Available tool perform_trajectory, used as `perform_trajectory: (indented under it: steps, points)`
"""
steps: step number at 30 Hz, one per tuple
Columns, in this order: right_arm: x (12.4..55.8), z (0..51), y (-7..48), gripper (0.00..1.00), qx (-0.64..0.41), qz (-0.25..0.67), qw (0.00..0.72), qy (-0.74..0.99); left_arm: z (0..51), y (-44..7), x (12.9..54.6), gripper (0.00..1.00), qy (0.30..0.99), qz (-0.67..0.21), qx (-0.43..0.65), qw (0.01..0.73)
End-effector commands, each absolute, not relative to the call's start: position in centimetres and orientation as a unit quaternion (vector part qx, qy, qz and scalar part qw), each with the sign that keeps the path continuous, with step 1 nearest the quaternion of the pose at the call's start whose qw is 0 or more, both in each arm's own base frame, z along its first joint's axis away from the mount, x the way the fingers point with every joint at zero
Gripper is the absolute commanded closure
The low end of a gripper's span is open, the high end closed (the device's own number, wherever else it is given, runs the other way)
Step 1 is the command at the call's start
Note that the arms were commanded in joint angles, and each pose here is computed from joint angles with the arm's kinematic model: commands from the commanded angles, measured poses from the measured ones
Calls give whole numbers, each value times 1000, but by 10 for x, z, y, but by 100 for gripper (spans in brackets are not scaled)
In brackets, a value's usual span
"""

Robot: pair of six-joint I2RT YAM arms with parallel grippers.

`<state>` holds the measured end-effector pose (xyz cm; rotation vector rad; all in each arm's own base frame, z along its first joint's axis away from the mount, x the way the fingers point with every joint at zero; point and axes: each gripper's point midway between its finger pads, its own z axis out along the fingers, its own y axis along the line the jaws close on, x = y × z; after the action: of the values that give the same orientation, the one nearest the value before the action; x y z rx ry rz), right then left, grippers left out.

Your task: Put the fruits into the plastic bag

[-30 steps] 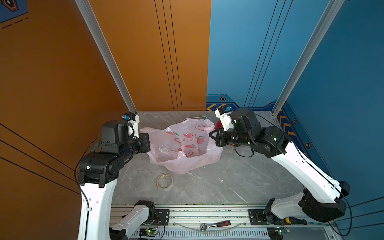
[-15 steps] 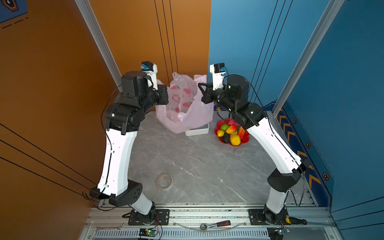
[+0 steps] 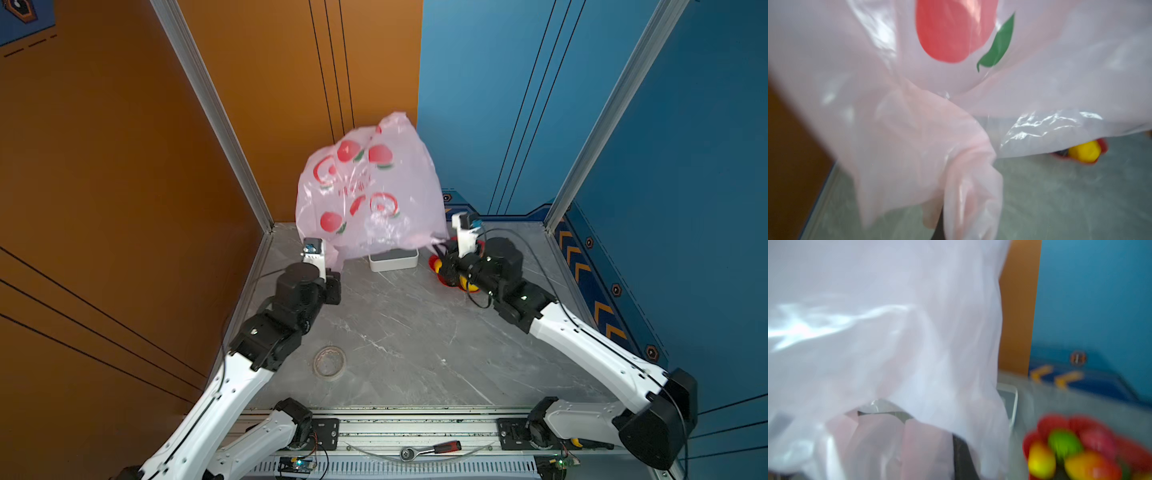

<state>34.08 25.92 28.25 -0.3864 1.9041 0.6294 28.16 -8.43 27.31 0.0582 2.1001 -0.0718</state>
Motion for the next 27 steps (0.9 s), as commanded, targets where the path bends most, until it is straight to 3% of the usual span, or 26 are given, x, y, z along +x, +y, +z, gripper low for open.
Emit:
perform_trajectory:
  steps: [1,6,13,20,27]
  points:
    - [293,267,249,100,-140,310,464,818,262,-90,245,100,869,-134,-32,475]
    - [247,329,236,100,-156,326,487,795,327,-86,214,100,836,-174,-30,520]
    - [226,418,226,100,-146,382,533,740,401,-90,196,100,809,-212,-5,547]
    - [230,430,237,100,-145,397,520,742,403,-107,200,100,825,-223,18,520]
    - [285,401,260,100,-134,354,509,773,372,-108,244,100,873,-149,5,464]
